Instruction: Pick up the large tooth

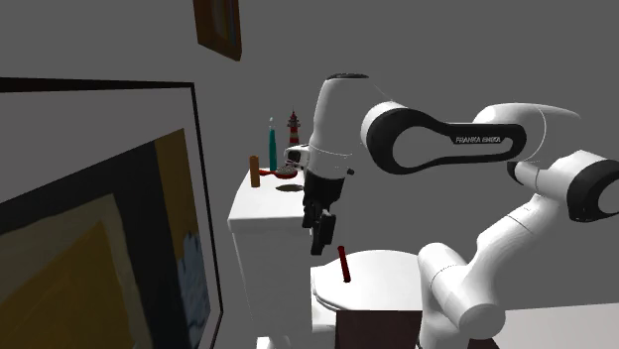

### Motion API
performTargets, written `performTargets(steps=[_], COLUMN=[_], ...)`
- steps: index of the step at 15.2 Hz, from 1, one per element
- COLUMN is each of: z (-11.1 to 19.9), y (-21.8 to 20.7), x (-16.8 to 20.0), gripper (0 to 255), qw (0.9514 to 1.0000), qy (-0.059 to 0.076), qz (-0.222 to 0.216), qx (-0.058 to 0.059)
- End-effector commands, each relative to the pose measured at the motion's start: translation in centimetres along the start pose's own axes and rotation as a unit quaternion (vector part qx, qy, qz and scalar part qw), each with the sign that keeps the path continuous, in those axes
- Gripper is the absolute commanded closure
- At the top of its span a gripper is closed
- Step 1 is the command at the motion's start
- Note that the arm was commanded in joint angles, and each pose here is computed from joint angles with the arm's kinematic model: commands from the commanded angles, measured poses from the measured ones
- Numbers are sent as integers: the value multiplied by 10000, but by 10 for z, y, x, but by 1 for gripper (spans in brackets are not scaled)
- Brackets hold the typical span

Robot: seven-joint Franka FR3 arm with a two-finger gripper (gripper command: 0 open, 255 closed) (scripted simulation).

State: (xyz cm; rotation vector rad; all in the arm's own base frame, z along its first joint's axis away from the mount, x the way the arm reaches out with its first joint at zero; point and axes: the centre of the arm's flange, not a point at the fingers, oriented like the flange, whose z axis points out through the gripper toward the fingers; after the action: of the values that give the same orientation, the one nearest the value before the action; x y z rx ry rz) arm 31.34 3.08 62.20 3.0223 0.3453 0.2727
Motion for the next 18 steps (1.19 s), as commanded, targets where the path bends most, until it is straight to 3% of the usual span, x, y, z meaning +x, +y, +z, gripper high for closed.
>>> performTargets(steps=[1, 18], z=[0, 22], y=[0, 228], x=[0, 5], gripper=[0, 0], qw=[10000, 9985], qy=[0, -245], qz=[0, 467], qx=[0, 150])
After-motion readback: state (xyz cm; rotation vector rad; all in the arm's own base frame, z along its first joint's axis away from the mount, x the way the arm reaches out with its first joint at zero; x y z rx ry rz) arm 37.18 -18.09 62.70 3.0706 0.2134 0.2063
